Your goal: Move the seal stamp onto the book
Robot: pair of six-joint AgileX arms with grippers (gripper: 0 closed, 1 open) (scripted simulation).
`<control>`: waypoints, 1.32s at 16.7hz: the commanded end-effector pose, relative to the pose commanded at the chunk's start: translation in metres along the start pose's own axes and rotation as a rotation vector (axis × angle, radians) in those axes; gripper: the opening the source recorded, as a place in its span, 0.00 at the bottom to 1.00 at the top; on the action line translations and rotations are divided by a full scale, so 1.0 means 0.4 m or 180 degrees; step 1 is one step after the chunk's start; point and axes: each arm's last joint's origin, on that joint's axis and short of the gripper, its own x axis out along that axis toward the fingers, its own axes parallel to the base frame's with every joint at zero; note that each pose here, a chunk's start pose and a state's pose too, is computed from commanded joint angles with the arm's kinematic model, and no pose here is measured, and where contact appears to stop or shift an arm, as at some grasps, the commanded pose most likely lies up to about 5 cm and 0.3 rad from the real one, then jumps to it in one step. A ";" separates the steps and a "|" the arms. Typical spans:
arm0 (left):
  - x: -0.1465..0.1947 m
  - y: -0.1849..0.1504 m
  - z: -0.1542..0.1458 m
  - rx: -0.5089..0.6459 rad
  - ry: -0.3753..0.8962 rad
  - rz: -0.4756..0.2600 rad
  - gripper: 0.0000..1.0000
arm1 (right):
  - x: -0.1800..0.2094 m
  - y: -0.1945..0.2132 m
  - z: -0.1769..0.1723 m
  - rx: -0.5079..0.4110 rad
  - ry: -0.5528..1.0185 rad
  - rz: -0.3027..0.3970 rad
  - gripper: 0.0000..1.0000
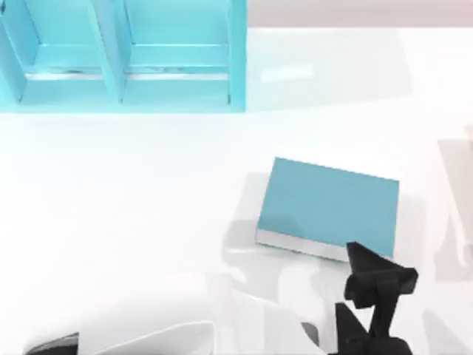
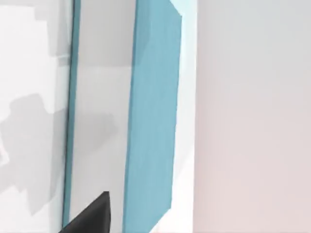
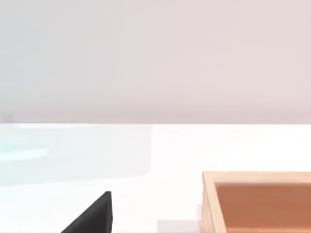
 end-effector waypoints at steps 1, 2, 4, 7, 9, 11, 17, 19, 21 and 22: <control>0.000 0.000 0.000 0.0000 0.0000 0.0000 1.00 | 0.000 0.000 0.000 0.0000 0.0000 0.0000 1.00; 0.000 0.000 0.000 0.0000 0.0000 0.0000 1.00 | 0.000 0.000 0.000 0.0000 0.0000 0.0000 1.00; 0.006 0.002 0.001 0.0009 -0.0019 0.0005 1.00 | 0.000 0.000 0.000 0.0000 0.0000 0.0000 1.00; 0.021 -0.012 0.010 -0.0168 -0.0063 0.0058 1.00 | 0.000 0.000 0.000 0.0000 0.0000 0.0000 1.00; 0.057 -0.044 0.035 -0.0586 -0.0171 0.0176 1.00 | 0.000 0.000 0.000 0.0000 0.0000 0.0000 1.00; 0.109 -0.092 0.079 -0.1252 -0.0349 0.0339 1.00 | 0.000 0.000 0.000 0.0000 0.0000 0.0000 1.00; 0.273 -0.248 0.342 -0.4501 -0.1169 0.0693 1.00 | 0.000 0.000 0.000 0.0000 0.0000 0.0000 1.00; 0.302 -0.281 0.460 -0.5907 -0.1459 0.0670 1.00 | 0.000 0.000 0.000 0.0000 0.0000 0.0000 1.00; 0.310 -0.297 0.578 -0.7382 -0.1694 0.0574 1.00 | 0.000 0.000 0.000 0.0000 0.0000 0.0000 1.00; 0.308 -0.298 0.634 -0.8124 -0.1777 0.0508 1.00 | 0.000 0.000 0.000 0.0000 0.0000 0.0000 1.00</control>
